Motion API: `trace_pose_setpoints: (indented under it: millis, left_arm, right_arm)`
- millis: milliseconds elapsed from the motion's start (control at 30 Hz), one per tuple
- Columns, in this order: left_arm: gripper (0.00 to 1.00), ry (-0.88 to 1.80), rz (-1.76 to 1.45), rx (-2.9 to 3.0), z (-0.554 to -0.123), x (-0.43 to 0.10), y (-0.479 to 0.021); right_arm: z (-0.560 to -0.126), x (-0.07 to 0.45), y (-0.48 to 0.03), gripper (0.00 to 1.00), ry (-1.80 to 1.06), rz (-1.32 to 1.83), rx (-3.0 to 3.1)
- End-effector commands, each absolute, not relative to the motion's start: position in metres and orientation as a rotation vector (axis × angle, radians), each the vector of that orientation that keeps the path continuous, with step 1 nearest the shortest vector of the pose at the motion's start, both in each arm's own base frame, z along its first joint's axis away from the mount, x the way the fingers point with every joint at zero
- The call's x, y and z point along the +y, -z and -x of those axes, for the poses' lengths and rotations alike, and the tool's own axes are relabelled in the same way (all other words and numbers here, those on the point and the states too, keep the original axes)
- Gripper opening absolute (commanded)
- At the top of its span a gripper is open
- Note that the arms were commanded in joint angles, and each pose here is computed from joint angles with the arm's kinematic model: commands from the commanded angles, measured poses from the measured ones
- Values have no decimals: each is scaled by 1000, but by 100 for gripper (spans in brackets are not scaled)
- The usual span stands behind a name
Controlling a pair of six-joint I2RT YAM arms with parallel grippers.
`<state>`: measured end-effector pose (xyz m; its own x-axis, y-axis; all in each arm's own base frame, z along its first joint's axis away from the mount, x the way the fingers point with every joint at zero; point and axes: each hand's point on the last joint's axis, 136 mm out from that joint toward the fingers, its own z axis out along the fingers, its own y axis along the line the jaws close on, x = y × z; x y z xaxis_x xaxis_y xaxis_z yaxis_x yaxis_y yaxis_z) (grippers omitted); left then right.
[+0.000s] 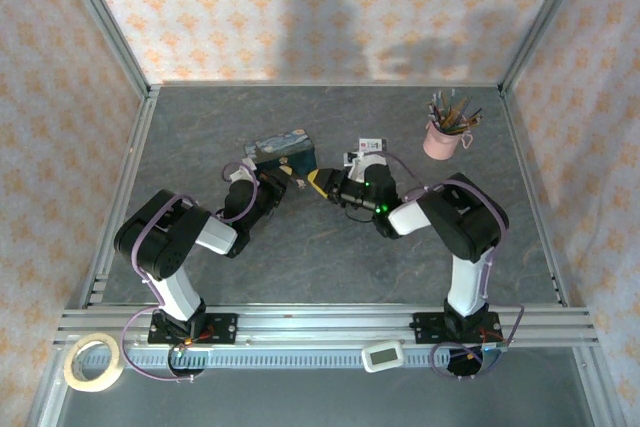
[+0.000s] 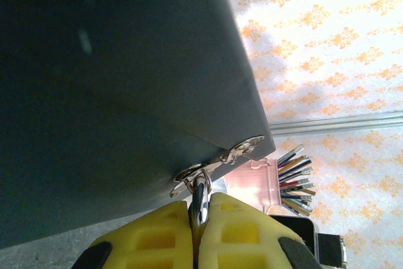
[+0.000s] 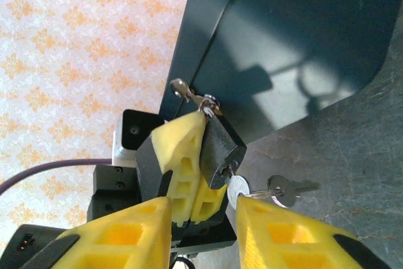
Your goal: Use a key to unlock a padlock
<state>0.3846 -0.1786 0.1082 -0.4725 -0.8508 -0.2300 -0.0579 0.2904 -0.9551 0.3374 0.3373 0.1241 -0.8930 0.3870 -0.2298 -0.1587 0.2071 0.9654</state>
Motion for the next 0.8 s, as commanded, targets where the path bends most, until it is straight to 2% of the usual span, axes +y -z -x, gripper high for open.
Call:
trace_pose_setpoints:
  millis: [0, 700, 733, 767]
  left_arm:
    - [0, 1303, 783, 1673, -392, -180, -137]
    - [0, 1385, 791, 1646, -384, -195, -141]
    - [0, 1387, 791, 1646, -383, -195, -141]
    - [0, 1390, 790, 1641, -384, -195, -142]
  right_arm:
    - [-337, 346, -132, 30, -1782, -181, 2010]
    - [-341, 359, -120, 31, -1804, -186, 2015]
    - [-340, 358, -120, 28, -1805, -186, 2014]
    - [-340, 358, -120, 21, -1809, -186, 2014]
